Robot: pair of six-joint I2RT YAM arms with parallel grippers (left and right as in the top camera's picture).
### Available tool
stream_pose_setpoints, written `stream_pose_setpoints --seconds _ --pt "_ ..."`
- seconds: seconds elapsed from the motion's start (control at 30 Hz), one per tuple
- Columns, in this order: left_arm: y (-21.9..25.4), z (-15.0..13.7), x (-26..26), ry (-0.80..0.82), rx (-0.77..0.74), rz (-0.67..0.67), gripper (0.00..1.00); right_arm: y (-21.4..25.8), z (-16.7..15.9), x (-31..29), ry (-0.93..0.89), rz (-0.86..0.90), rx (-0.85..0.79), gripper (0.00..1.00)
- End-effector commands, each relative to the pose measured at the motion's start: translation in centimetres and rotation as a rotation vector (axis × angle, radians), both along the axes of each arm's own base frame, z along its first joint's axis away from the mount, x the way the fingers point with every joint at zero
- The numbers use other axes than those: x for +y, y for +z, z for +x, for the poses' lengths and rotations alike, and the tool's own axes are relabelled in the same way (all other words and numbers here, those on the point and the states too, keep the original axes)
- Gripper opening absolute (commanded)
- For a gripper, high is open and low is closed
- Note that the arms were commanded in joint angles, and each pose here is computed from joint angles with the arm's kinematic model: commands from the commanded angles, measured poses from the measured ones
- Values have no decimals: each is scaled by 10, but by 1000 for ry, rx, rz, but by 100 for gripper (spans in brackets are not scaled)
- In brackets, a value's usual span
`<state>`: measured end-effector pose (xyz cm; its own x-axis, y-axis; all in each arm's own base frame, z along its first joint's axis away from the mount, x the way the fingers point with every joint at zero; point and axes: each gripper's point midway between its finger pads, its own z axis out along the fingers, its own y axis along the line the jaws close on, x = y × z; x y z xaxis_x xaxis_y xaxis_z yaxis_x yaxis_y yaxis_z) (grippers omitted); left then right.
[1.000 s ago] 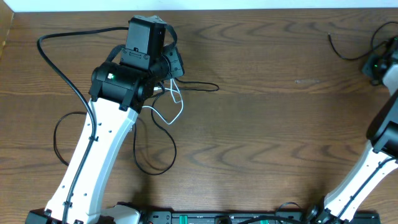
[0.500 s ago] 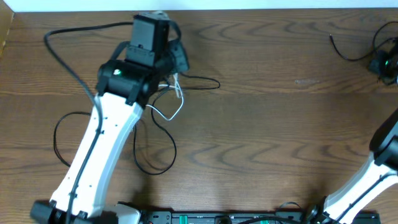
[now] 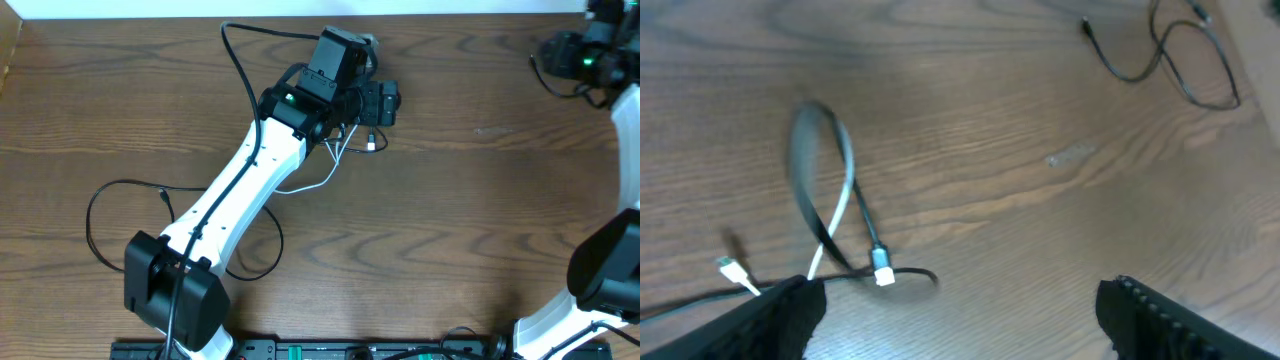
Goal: Untangle cables
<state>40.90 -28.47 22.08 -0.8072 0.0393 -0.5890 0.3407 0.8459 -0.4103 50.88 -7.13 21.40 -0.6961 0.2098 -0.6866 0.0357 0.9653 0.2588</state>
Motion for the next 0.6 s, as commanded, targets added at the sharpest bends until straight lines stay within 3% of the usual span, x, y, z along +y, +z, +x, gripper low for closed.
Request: stream_pose_setpoints --seconds 0.0,0.23,0.57 --pt "43 6 8 -44 -113 -9 93 -6 2 32 86 -1 11 54" --pt "72 -2 53 -55 -99 92 94 -11 -3 88 207 -9 40 61" --pt "34 -18 137 82 123 259 93 -38 -12 185 393 -3 99 61"
